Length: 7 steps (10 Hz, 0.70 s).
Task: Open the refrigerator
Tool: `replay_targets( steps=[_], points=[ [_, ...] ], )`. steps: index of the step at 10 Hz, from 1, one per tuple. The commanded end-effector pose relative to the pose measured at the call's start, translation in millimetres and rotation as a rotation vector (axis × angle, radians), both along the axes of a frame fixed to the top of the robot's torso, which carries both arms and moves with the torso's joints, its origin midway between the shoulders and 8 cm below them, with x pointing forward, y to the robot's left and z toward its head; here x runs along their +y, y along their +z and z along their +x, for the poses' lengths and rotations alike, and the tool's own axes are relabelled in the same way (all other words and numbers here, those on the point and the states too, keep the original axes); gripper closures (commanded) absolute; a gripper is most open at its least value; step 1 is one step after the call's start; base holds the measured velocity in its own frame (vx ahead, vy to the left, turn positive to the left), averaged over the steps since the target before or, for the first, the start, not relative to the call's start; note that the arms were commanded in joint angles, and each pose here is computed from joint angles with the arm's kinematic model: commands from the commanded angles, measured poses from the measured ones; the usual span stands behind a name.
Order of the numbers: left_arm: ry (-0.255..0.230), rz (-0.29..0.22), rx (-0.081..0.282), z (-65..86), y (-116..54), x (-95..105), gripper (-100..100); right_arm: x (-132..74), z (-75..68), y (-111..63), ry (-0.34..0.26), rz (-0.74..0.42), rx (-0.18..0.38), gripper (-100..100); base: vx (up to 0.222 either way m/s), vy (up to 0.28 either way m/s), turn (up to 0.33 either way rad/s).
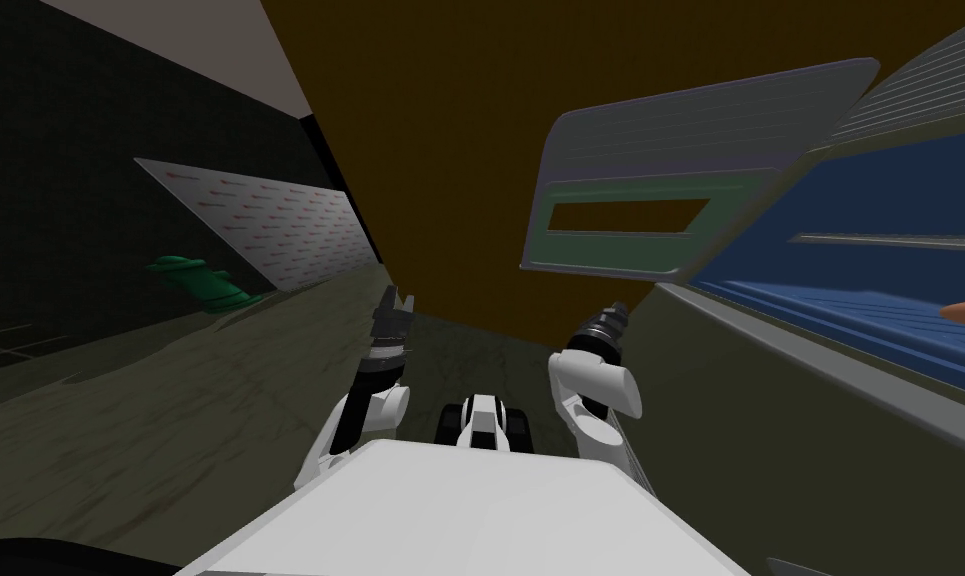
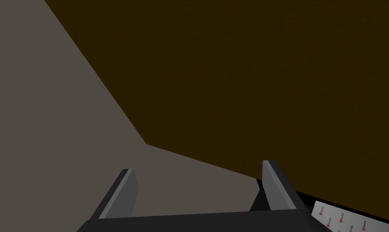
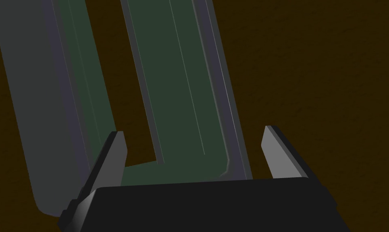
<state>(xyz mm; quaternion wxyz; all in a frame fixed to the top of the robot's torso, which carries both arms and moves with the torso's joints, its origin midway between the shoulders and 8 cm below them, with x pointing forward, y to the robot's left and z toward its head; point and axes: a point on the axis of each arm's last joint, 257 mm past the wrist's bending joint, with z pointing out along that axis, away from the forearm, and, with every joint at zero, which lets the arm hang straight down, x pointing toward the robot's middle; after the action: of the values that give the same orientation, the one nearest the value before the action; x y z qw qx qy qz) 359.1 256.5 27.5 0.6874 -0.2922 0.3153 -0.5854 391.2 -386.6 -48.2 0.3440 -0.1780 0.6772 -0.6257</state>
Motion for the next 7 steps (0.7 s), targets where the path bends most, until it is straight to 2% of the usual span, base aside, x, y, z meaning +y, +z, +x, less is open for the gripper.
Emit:
replay_targets(
  steps=[1, 7],
  points=[
    [0.000, 0.000, 0.000, 0.0, 0.0, 0.0, 0, 0, -5.8, 16.2, -0.009, -0.003, 0.004, -100, 0.021, -0.013, 0.013],
    [0.000, 0.000, 0.000, 0.0, 0.0, 0.0, 0, 4, -19.2, 47.5, -0.011, -0.002, 0.006, -100, 0.017, -0.011, 0.012]
  ],
)
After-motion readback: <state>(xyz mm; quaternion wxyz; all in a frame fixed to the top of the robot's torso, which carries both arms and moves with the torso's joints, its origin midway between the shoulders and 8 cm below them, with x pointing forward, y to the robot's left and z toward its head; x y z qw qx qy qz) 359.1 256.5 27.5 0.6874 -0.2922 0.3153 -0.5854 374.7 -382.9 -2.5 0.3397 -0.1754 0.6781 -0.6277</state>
